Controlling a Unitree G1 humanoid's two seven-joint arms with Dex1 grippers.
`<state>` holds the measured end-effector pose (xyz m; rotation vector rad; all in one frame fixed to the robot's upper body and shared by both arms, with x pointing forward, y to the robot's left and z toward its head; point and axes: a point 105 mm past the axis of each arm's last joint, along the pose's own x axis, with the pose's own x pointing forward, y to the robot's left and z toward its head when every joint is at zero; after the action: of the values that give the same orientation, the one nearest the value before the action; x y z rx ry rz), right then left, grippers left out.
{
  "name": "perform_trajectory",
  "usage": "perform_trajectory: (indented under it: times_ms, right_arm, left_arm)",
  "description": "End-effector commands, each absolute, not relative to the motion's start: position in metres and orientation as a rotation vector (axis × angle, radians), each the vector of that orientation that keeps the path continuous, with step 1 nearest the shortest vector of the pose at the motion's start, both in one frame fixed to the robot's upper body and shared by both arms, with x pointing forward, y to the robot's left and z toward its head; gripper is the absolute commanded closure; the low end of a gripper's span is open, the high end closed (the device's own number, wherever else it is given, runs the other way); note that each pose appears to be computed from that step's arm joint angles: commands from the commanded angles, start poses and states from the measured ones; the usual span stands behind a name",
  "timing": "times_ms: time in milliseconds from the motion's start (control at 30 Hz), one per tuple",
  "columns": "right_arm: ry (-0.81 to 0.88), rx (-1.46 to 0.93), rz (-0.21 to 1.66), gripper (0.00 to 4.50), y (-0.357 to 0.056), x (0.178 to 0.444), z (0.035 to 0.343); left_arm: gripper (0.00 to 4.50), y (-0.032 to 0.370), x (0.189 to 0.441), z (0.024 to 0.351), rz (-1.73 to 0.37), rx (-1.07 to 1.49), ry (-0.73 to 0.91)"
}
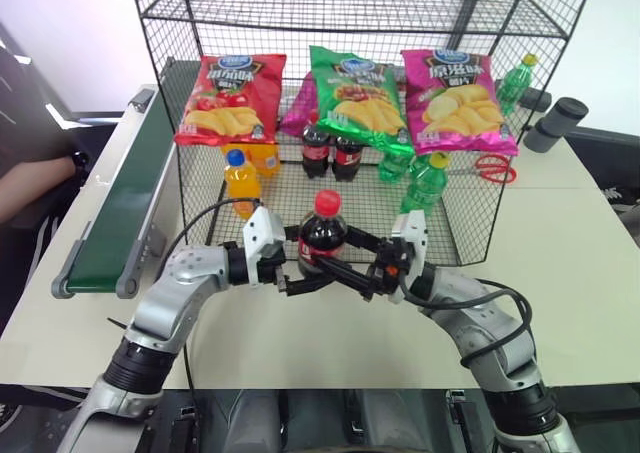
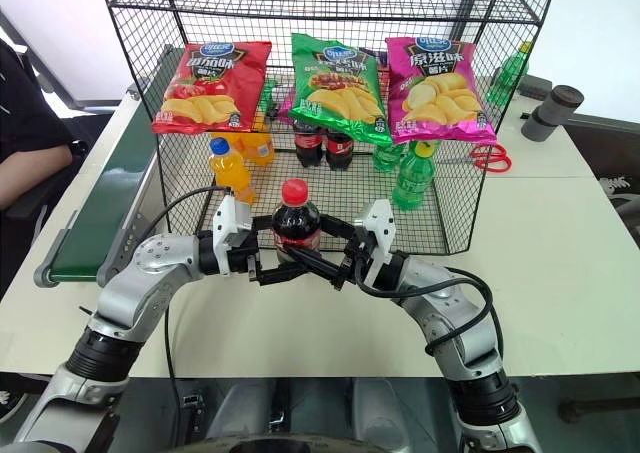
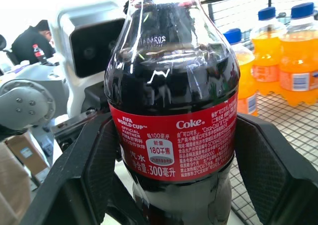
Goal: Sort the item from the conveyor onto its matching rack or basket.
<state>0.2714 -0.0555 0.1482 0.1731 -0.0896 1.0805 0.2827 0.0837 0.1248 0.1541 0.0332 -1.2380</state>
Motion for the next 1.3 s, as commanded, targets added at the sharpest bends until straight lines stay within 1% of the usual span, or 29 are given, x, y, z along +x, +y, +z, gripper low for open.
perform_trajectory:
  times_ms: [33,133,233,333,567,667,833,967,1033,1067,1100,1300]
  right_arm:
    - [-0.221,0.129,0.99,1.57,-0.065,0.285,0.173]
    - [-0.229,0.083,0.892,1.57,-0.072,0.301,0.167]
    - [-0.225,-0.006,0.753,1.57,-0.08,0.324,0.149]
    - [-0.234,-0.023,0.651,1.57,-0.082,0.345,0.136]
    - [-0.256,-0.063,0.517,1.57,-0.081,0.376,0.119]
    - [-0.244,-0.047,0.496,1.57,-0.076,0.386,0.113]
    - [-0.227,0.011,0.495,1.57,-0.067,0.395,0.108]
    - [-0.213,0.048,0.51,1.57,-0.061,0.397,0.104]
    - [-0.214,0.051,0.52,0.53,-0.06,0.397,0.104]
    - [-0.217,0.05,0.523,0.2,-0.06,0.396,0.104]
    - [-0.22,0.05,0.526,0.05,-0.06,0.396,0.104]
    - [-0.27,0.042,0.54,0.05,-0.069,0.39,0.115]
  left_arm:
    - [0.12,0.108,0.29,0.133,-1.103,0.171,-0.006]
    - [0.12,0.13,0.295,0.126,-0.979,0.172,0.008]
    - [0.12,0.151,0.297,0.13,-0.848,0.079,-0.03]
    - [0.12,0.159,0.296,0.131,-0.773,0.049,-0.044]
    - [0.12,0.157,0.291,0.128,-0.754,0.051,-0.042]
    - [0.12,0.155,0.289,0.128,-0.765,0.042,-0.046]
    - [0.12,0.151,0.287,0.127,-0.78,0.05,-0.043]
    - [0.12,0.148,0.287,0.126,-0.788,0.056,-0.041]
    - [0.0,0.147,0.287,0.126,-0.789,0.055,-0.041]
    - [0.0,0.147,0.287,0.126,-0.79,0.055,-0.041]
    - [0.0,0.147,0.287,0.126,-0.79,0.056,-0.041]
    - [0.0,0.146,0.289,0.126,-0.795,0.054,-0.039]
